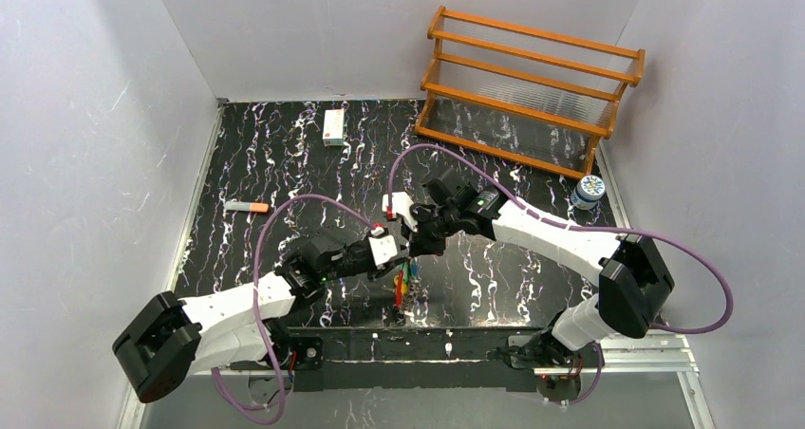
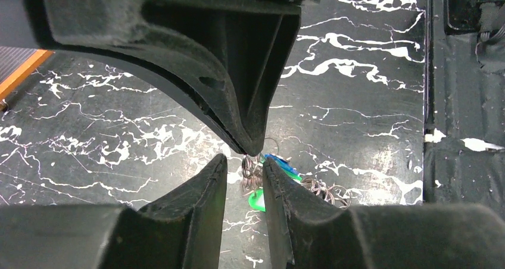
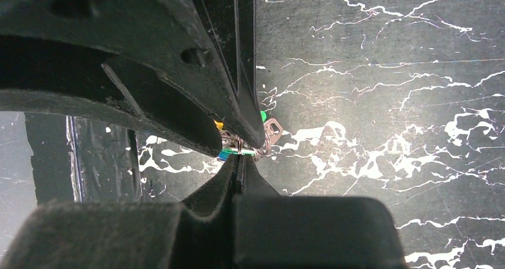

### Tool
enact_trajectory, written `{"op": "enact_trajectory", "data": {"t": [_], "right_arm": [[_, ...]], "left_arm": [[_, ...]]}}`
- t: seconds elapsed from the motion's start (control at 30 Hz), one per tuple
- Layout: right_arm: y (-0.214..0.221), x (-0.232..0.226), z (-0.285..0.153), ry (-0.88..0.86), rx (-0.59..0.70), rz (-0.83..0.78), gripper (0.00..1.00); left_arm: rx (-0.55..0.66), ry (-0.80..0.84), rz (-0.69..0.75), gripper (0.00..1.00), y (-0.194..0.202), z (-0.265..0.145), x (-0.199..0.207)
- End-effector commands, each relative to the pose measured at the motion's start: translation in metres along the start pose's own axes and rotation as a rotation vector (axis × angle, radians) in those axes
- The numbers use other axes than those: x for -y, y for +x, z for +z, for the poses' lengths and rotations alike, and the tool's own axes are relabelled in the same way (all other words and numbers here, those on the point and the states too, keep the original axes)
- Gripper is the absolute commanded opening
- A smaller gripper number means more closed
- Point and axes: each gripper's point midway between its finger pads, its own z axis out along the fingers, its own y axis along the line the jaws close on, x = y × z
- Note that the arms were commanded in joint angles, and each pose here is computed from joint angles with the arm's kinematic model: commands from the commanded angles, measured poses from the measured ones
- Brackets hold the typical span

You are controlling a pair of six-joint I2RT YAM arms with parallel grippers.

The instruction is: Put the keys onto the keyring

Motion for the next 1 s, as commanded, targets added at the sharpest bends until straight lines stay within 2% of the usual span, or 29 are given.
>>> {"op": "enact_trajectory", "data": {"t": [0.0, 0.13, 0.37, 0.6, 0.63, 0.67, 0.73, 0.83, 0.97], "right_arm": [[-0.022, 0.004, -0.009, 0.023, 0.053, -0.050, 0.01], [-0.025, 0.001, -0.010, 0.012, 0.072, -0.057, 0.01], [-0.025, -0.001, -0.010, 0.010, 0.081, -0.063, 0.01], [-0.029, 0.001, -0.012, 0.036, 0.124, -0.073, 0.03], [-0.032, 0.002, -0.014, 0.044, 0.138, -0.069, 0.16], [-0.033, 0.003, -0.015, 0.053, 0.150, -0.061, 0.24], [-0.036, 0.005, -0.018, 0.066, 0.179, -0.043, 0.34], [-0.040, 0.009, -0.023, 0.081, 0.228, -0.021, 0.44], [-0.043, 0.010, -0.028, 0.074, 0.289, 0.004, 0.49]], "left_arm": [[-0.015, 0.041, 0.026, 0.27, -0.005, 0.004, 0.002], [-0.027, 0.057, 0.019, 0.24, -0.002, 0.007, 0.004], [-0.033, 0.063, 0.013, 0.00, -0.002, 0.011, 0.003], [-0.039, 0.028, 0.004, 0.00, -0.001, 0.008, -0.001], [-0.041, 0.018, 0.001, 0.00, 0.000, 0.006, -0.002], [-0.038, 0.007, -0.002, 0.00, 0.000, 0.005, -0.003], [-0.038, -0.046, -0.023, 0.00, 0.002, 0.002, -0.009], [-0.011, -0.113, -0.060, 0.00, 0.001, -0.004, -0.016], [0.091, -0.188, -0.124, 0.00, -0.009, -0.011, -0.021]]}}
